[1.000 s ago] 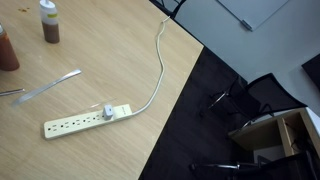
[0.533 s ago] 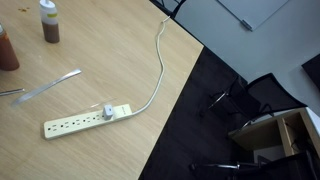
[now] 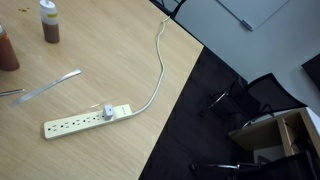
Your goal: Take the fork from the rack and put it on the table
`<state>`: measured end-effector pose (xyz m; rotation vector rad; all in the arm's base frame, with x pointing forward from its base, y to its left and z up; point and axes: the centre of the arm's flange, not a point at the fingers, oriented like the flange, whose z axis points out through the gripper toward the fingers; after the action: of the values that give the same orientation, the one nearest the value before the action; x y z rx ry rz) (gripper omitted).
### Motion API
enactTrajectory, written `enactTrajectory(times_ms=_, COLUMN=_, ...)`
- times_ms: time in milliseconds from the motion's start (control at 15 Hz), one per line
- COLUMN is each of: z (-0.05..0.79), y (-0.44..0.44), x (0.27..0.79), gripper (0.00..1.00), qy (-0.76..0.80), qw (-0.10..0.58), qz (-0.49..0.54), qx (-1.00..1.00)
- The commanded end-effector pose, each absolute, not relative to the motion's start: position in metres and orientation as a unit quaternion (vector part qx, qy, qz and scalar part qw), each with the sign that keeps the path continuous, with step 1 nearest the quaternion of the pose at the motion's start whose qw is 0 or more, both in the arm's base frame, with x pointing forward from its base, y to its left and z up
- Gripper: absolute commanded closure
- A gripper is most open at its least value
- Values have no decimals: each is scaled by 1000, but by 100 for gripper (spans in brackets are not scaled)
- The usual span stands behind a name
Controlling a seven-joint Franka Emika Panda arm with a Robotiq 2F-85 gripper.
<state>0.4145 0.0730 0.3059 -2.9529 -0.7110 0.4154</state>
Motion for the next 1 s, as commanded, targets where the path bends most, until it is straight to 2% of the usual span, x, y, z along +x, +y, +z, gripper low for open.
enactTrajectory(times_ms=0, z=298, y=69, x=450, gripper=0, qy=-280, qw=79, qz=173, qx=-941)
enactTrajectory(times_ms=133, z=290, y=69, x=464, gripper=0, qy=-297, qw=85, qz=192, qx=-932)
enactTrajectory(times_ms=200, z=291, y=70, x=445, gripper=0, qy=-283, qw=69, qz=166, qx=-942)
enactTrajectory(times_ms=933, z=266, y=74, x=463, gripper=0, qy=-293, qw=69, qz=187, qx=-935)
